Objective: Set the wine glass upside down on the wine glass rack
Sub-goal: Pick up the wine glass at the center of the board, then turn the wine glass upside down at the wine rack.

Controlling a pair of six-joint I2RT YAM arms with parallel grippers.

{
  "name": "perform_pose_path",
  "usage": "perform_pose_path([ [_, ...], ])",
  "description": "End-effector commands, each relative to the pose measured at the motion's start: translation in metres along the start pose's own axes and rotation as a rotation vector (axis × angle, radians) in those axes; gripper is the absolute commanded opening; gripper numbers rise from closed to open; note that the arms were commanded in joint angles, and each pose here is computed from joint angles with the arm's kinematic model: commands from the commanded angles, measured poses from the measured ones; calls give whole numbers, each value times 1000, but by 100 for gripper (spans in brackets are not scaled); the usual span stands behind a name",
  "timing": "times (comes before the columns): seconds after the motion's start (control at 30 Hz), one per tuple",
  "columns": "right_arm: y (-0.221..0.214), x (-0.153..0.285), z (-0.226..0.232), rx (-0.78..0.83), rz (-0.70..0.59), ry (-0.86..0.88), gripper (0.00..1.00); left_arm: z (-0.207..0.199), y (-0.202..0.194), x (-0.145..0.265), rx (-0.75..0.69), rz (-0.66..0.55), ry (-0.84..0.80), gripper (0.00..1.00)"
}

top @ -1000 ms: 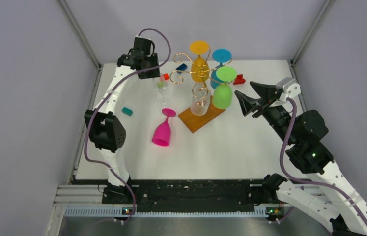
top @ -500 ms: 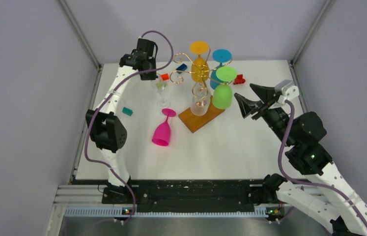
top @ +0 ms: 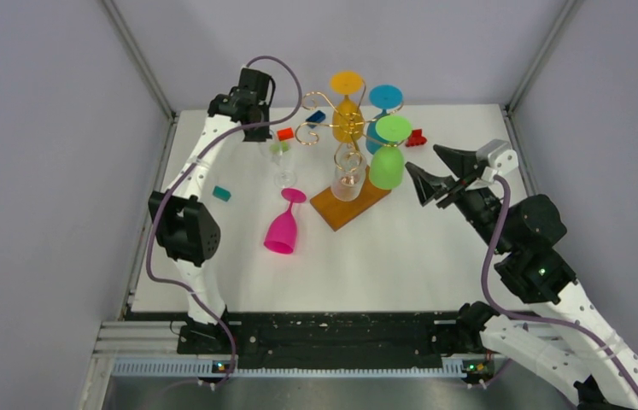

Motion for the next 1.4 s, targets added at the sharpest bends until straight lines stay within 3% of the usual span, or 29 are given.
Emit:
perform_pose_path([
  [0.0,11,-5,4,9,-57,23,63,15,3,32,-4,-45,43,0],
  [0.17,12,-9,3,4,-58,17,63,32,14,62,66,-151,101,0],
  [0.47,11,-18,-6,-39,-51,-61,63,47,36,134,197,-415,25,0],
  [0.73,13,-49,-20,-130,130,-177,63,73,37,216,321,-682,-45,0],
  [0.97,40,-86,-2,-210,145,-30,63,100,24,303,429,-994,-170,0],
  [1.17,56,-107,15,-307,137,140,63,101,10,364,452,-1224,-392,0],
  [1.37,67,-122,31,-357,104,258,63,71,9,401,438,-1259,-705,0],
])
Point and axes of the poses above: each gripper's point midway between its finger pads, its own x axis back along the fingers, its own z axis along the line the jaws close on, y = z × x, the point moved 3 cm from there along x, back along the fingers, and after that the axes turned 5 degrees about x, right-handed, at the moved point
